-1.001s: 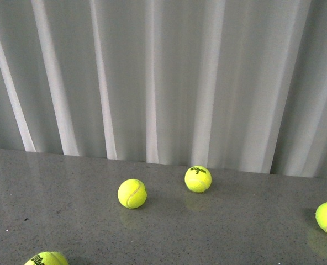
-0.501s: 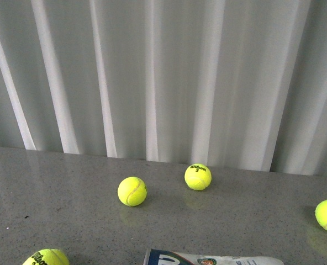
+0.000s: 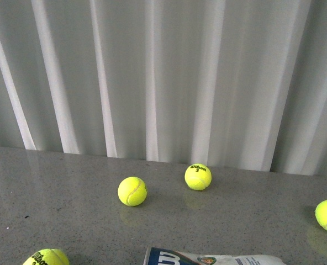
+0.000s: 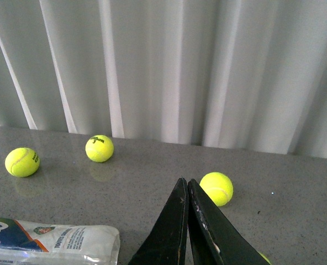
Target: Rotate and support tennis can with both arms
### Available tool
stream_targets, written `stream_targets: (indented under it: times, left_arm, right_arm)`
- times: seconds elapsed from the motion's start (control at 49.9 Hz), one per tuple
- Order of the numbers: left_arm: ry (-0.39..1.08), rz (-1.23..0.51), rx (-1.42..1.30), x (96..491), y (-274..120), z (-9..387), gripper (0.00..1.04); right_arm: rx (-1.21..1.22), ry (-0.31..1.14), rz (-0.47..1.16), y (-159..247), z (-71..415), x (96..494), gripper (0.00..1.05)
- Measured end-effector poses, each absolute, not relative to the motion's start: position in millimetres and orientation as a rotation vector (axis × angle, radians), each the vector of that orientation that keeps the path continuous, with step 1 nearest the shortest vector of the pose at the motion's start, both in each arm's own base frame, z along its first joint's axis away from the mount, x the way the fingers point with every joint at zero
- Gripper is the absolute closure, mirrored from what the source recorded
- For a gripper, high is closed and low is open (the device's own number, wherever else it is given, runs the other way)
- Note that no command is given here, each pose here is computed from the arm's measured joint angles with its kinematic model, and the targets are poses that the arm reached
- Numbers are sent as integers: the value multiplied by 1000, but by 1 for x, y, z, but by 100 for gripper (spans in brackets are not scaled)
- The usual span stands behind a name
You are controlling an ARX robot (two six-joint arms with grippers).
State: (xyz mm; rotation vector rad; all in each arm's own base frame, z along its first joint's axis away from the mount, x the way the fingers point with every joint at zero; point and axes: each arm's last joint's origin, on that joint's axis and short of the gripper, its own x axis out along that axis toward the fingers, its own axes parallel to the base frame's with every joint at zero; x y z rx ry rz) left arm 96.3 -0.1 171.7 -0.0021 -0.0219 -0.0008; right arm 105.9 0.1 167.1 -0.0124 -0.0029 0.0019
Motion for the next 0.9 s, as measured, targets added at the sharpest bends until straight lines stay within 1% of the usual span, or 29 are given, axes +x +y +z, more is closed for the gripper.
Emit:
stream_targets:
  times: [0.04,0.12,0.4,0.441,0.461,0.621,0.641,0.721,0.741,0.781,0.821,0.861,0.881,0.901]
  left_arm:
    - [-22,-1,-2,96,0,172,7]
    - [-22,-1,-2,96,0,172,7]
    - [-23,-1,-2,96,0,172,7]
    - [-23,-1,-2,96,0,172,7]
    - [-23,-1,-2,96,0,172,7]
    - [-23,-1,-2,96,0,172,7]
    - [-23,-1,-2,96,0,172,7]
    - [-23,0,-2,96,0,172,7]
    - [-23,0,-2,96,0,172,7]
    - [-23,0,-3,96,0,172,7]
    - [96,79,-56,97,0,171,7]
    - [261,159,-85,98,-2,174,7]
    - [332,183,-100,100,-3,177,7]
    - [354,213,-109,102,-3,179,7]
  right_arm:
    - [-13,26,3,0,163,102,101]
    - [-12,-6,3,0,165,98,101]
    - [-13,-2,3,0,165,98,101]
    - [-12,-2,3,0,165,98,93]
    - [-13,-2,2,0,165,98,91]
    - [-13,-2,3,0,165,98,64]
    - [-12,-2,3,0,165,98,62]
    - [-12,-2,3,0,165,98,48]
    - [-12,-2,3,0,165,98,47]
    - [-12,-2,2,0,165,98,36]
    - [-13,-2,3,0,165,98,29]
    - [-12,-2,2,0,165,98,22]
    - [-12,-1,2,0,165,98,20]
    - [-12,-1,2,0,165,98,16]
